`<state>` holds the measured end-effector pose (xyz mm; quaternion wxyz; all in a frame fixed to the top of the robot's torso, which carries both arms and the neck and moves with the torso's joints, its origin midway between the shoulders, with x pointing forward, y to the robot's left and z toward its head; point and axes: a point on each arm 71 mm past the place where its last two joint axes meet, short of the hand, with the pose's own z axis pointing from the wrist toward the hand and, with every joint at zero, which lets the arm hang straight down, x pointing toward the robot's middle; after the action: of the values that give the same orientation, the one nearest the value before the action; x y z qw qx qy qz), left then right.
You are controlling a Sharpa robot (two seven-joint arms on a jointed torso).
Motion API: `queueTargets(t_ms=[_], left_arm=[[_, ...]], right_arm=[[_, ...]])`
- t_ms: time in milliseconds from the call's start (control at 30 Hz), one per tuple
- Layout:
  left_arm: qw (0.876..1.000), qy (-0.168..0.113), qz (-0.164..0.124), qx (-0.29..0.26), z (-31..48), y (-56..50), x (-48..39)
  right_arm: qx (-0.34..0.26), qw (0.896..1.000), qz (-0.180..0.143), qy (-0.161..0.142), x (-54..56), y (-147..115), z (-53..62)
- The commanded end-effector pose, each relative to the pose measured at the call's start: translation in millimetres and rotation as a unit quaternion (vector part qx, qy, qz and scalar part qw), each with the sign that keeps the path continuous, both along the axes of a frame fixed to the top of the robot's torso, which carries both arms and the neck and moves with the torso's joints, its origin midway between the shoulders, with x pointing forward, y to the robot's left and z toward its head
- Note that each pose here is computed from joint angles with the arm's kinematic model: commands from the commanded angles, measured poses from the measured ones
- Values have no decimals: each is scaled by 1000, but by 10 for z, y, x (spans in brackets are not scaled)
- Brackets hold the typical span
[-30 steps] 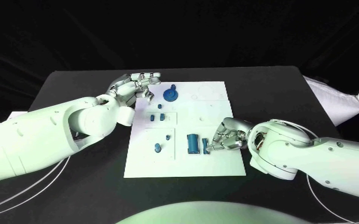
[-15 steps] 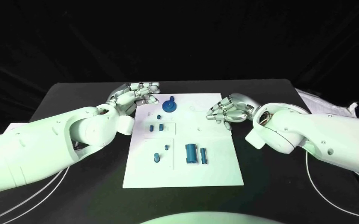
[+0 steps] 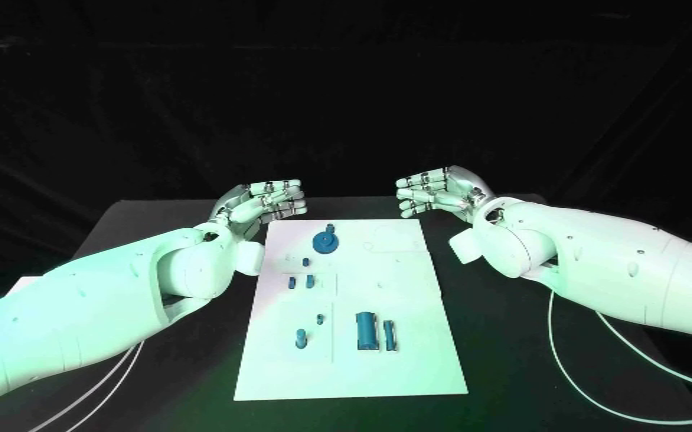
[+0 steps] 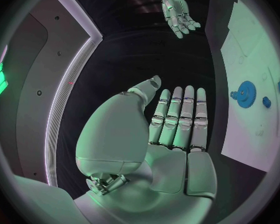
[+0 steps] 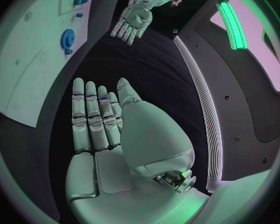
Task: Assemble the parts on the task board
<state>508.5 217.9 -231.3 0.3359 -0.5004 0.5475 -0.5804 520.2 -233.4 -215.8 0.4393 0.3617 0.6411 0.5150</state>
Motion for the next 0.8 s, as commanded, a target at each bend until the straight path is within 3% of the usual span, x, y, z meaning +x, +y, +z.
queueTargets(t_ms=[33, 67, 333, 467, 800], left_arm=[[999, -20, 23, 11, 11, 8, 50], [1000, -2, 5, 3, -9, -9, 25], [1000, -9, 24, 15, -10, -46, -34], [998, -18, 46, 29, -6, -89, -107], [988, -54, 118, 79, 46, -222, -384]], right_arm=[[69, 997, 7, -16, 50, 23, 36], [14, 1000, -3, -4, 39, 4, 1], [34, 999, -26, -11, -36, 73, -15], [55, 997, -53, -17, -130, 148, -31], [101, 984, -146, -24, -486, 363, -77]])
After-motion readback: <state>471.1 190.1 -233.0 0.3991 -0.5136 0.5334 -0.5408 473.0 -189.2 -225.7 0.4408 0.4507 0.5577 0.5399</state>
